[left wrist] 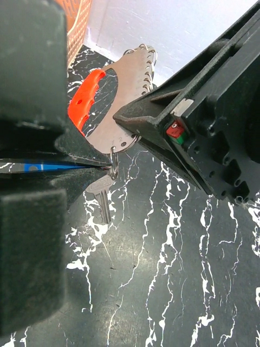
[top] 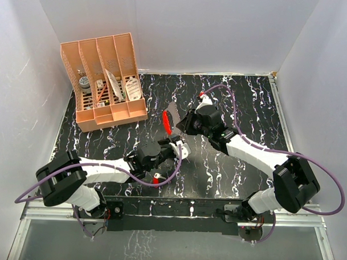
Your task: Put the keys on the keyring
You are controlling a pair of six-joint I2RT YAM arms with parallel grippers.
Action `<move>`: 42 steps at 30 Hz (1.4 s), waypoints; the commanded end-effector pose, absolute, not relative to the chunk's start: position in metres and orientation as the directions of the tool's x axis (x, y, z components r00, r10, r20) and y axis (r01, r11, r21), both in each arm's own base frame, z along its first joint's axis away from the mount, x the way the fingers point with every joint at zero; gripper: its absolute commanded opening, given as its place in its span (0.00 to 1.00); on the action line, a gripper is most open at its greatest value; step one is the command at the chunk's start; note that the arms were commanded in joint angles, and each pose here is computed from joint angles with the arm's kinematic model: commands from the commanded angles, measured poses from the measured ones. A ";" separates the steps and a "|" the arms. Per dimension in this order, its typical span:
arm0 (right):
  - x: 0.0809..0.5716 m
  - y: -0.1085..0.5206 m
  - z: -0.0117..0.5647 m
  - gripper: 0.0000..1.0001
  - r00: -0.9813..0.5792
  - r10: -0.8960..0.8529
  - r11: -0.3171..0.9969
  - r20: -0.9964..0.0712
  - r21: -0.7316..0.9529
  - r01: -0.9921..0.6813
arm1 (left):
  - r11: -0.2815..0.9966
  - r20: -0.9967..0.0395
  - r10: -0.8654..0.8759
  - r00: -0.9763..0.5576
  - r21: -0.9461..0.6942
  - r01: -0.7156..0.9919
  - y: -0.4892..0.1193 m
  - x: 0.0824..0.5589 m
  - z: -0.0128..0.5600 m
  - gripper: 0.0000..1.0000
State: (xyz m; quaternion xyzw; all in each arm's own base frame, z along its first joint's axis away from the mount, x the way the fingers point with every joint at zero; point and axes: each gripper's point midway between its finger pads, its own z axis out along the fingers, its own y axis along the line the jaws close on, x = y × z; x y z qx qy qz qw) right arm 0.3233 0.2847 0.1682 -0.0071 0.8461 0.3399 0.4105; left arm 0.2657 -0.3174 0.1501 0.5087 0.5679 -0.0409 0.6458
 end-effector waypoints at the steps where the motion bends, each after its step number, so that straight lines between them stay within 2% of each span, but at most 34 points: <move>1: 0.338 0.295 0.208 0.00 -0.590 0.333 0.731 -0.735 0.597 -0.331 | 0.512 -0.795 0.470 0.384 0.600 0.615 -0.326 0.264 0.174 0.00; 12: 0.340 0.293 0.209 0.00 -0.579 0.343 0.736 -0.740 0.594 -0.324 | 0.524 -0.797 0.472 0.378 0.598 0.606 -0.324 0.263 0.173 0.00; 23: 0.338 0.288 0.211 0.00 -0.563 0.337 0.746 -0.755 0.579 -0.329 | 0.622 -0.832 0.442 0.336 0.554 0.553 -0.302 0.265 0.182 0.00; 33: 0.348 0.272 0.207 0.00 -0.519 0.309 0.801 -0.797 0.512 -0.309 | 0.664 -0.931 0.328 0.158 0.347 0.662 -0.289 0.241 0.149 0.00; 42: 0.350 0.266 0.210 0.00 -0.503 0.304 0.809 -0.809 0.498 -0.312 | 0.663 -0.952 0.305 0.011 0.221 0.715 -0.286 0.227 0.096 0.00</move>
